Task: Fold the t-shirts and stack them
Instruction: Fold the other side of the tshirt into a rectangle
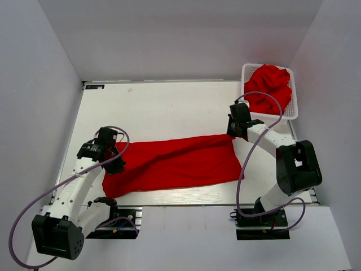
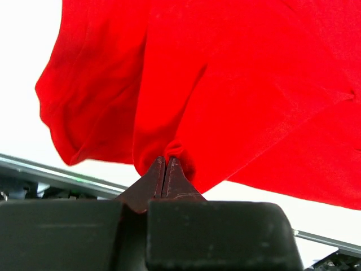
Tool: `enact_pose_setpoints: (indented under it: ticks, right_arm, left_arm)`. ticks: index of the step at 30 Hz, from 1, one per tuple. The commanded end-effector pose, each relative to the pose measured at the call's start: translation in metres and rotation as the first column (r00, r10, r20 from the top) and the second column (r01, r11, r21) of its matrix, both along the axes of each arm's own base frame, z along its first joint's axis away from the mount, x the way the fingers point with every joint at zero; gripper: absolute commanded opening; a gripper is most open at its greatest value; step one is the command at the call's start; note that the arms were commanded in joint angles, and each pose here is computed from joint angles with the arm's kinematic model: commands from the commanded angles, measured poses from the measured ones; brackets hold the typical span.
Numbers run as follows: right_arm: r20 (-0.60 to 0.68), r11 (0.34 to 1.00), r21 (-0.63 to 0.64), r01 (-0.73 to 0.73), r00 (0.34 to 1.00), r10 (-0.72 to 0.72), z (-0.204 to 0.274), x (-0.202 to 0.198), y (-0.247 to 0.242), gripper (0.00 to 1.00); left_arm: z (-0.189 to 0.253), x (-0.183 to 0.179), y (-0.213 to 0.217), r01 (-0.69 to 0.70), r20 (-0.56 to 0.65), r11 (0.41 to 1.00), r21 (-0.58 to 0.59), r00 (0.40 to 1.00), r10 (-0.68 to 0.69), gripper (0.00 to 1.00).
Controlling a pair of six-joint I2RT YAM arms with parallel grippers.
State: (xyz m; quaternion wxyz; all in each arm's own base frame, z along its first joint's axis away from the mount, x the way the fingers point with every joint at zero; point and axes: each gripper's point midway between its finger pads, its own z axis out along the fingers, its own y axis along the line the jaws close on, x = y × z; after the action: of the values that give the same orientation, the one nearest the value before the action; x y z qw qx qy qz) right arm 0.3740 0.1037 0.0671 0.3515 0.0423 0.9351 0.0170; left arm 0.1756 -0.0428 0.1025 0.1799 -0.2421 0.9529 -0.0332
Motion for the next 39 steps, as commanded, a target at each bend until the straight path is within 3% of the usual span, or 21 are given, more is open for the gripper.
enact_pose_setpoints:
  ticks: [1,4,5,6,7,8,9,10,11,15,19,22,23,26,29,35,39]
  right_arm:
    - [-0.001,1.0,0.008,0.028,1.0,-0.028,0.003,-0.004,-0.004,0.0]
    - [-0.059,0.998,0.005,0.07,0.996,-0.069,-0.01,-0.016,-0.009,0.0]
    - [-0.084,0.996,-0.007,0.085,0.993,-0.086,-0.015,-0.023,-0.014,0.02]
    - [-0.099,0.994,-0.002,0.108,0.989,-0.108,-0.017,-0.029,-0.015,0.06]
    - [-0.11,0.993,-0.008,0.121,0.986,-0.121,-0.021,-0.035,-0.018,0.14]
    - [-0.13,0.988,-0.029,0.152,0.979,-0.154,-0.027,-0.042,-0.025,0.49]
    - [-0.154,0.984,-0.035,0.173,0.972,-0.176,-0.032,-0.051,-0.028,0.72]
    - [-0.159,0.979,-0.05,0.197,0.966,-0.203,-0.031,-0.055,-0.033,0.87]
    - [-0.165,0.978,-0.057,0.2,0.964,-0.207,-0.03,-0.058,-0.035,0.9]
    - [-0.116,0.978,-0.055,0.199,0.972,-0.205,-0.01,-0.059,-0.039,0.9]
    - [-0.068,0.992,-0.015,0.122,0.99,-0.123,0.014,-0.051,-0.027,0.9]
    - [-0.043,0.998,0.057,-0.041,0.998,0.043,0.02,-0.047,-0.002,0.9]
    - [-0.031,0.977,0.144,-0.159,0.986,0.165,0.021,-0.049,0.023,0.9]
    - [0.025,0.901,0.267,-0.341,0.937,0.347,0.026,-0.055,0.063,0.9]
    - [0.052,0.856,0.3,-0.422,0.903,0.427,0.025,-0.056,0.084,0.9]
    - [0.017,0.856,0.305,-0.417,0.901,0.433,0.007,-0.048,0.096,0.9]
    - [-0.112,0.893,0.319,-0.317,0.923,0.368,-0.032,-0.053,0.087,0.9]
  left_arm:
    - [-0.004,-0.014,-0.002,-0.025,-0.052,0.999,-0.02,0.998,0.023,0.0]
    - [-0.018,-0.032,-0.012,-0.008,-0.121,0.997,-0.075,0.993,-0.001,0.03]
    - [-0.021,-0.04,-0.012,-0.008,-0.14,0.997,-0.08,0.99,-0.004,0.17]
    - [-0.023,-0.044,-0.014,-0.004,-0.148,0.995,-0.097,0.989,-0.01,0.21]
    - [-0.023,-0.046,-0.014,-0.005,-0.157,0.995,-0.095,0.988,-0.01,0.33]
    - [-0.02,-0.046,-0.014,-0.005,-0.156,0.995,-0.096,0.988,-0.01,0.93]
    - [-0.012,-0.039,-0.015,-0.002,-0.131,0.995,-0.101,0.991,-0.011,1.0]
    - [-0.008,-0.035,-0.013,-0.005,-0.112,0.996,-0.086,0.994,-0.004,1.0]
    - [-0.004,-0.032,-0.008,-0.012,-0.098,0.998,-0.061,0.995,0.006,1.0]
    - [0.023,-0.004,-0.007,0.002,0.01,0.999,-0.046,1.0,-0.001,1.0]
    - [0.02,0.025,-0.012,0.017,0.06,0.999,-0.049,0.998,-0.014,1.0]
    - [0.008,0.049,-0.022,0.048,0.087,0.996,-0.075,0.995,-0.042,1.0]
    - [0.004,0.06,-0.026,0.068,0.11,0.994,-0.082,0.992,-0.059,1.0]
    - [-0.013,0.069,-0.031,0.095,0.053,0.991,-0.09,0.995,-0.09,1.0]
    - [-0.028,0.073,-0.021,0.069,-0.004,0.997,-0.029,0.998,-0.069,1.0]
    - [-0.057,0.082,-0.013,0.022,-0.026,1.0,-0.004,0.999,-0.022,1.0]
    - [-0.08,0.101,-0.014,0.018,-0.07,1.0,0.014,0.997,-0.017,1.0]
